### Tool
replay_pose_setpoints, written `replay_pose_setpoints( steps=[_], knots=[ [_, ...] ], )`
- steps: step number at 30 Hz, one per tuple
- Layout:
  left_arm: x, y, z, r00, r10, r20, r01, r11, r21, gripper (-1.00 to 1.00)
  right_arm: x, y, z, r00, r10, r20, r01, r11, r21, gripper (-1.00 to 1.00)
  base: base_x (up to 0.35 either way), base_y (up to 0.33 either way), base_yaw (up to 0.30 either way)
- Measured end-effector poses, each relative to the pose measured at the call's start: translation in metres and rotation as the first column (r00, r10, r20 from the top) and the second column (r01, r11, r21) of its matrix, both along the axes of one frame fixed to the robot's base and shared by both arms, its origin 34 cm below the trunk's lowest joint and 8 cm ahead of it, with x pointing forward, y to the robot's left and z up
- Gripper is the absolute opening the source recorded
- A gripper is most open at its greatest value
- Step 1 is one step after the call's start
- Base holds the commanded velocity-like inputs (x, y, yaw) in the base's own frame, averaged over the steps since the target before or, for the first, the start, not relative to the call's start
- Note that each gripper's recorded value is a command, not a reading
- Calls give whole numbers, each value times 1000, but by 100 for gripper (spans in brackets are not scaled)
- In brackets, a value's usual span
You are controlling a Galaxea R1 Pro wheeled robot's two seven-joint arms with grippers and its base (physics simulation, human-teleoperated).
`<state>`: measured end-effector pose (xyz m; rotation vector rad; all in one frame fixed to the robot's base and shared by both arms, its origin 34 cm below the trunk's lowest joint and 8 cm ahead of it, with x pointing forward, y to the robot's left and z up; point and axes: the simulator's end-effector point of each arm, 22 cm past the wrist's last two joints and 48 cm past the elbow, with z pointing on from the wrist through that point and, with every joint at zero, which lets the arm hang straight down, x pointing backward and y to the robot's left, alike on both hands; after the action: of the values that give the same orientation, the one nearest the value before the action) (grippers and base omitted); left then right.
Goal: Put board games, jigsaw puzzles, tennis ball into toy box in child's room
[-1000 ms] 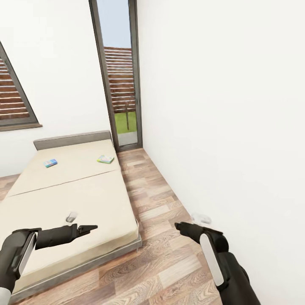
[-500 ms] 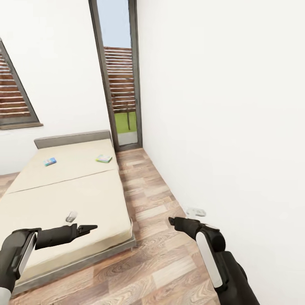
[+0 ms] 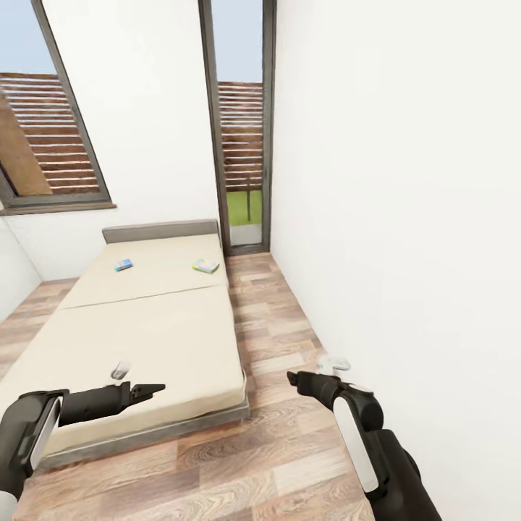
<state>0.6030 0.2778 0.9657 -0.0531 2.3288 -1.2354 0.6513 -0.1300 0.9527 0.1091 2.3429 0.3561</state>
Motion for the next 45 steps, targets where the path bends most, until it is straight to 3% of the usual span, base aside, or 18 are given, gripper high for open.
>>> replay_pose_setpoints(
  steps=[16,32,45],
  knots=[
    [0,0,0,1000,1,-1,-1,1000,0,100,-3,-1,-8,1000,1,-17,-1,1000,-9,100,44,0,291],
    [-1,0,-1,1000,3,-7,-3,1000,1,100,-3,-1,-8,1000,-1,-18,1,1000,-13,100,224,0,292],
    [0,-1,-1,1000,2,-7,-2,1000,-2,100,-3,-1,-9,1000,-1,-19,1,1000,-13,100,28,0,292]
  ],
)
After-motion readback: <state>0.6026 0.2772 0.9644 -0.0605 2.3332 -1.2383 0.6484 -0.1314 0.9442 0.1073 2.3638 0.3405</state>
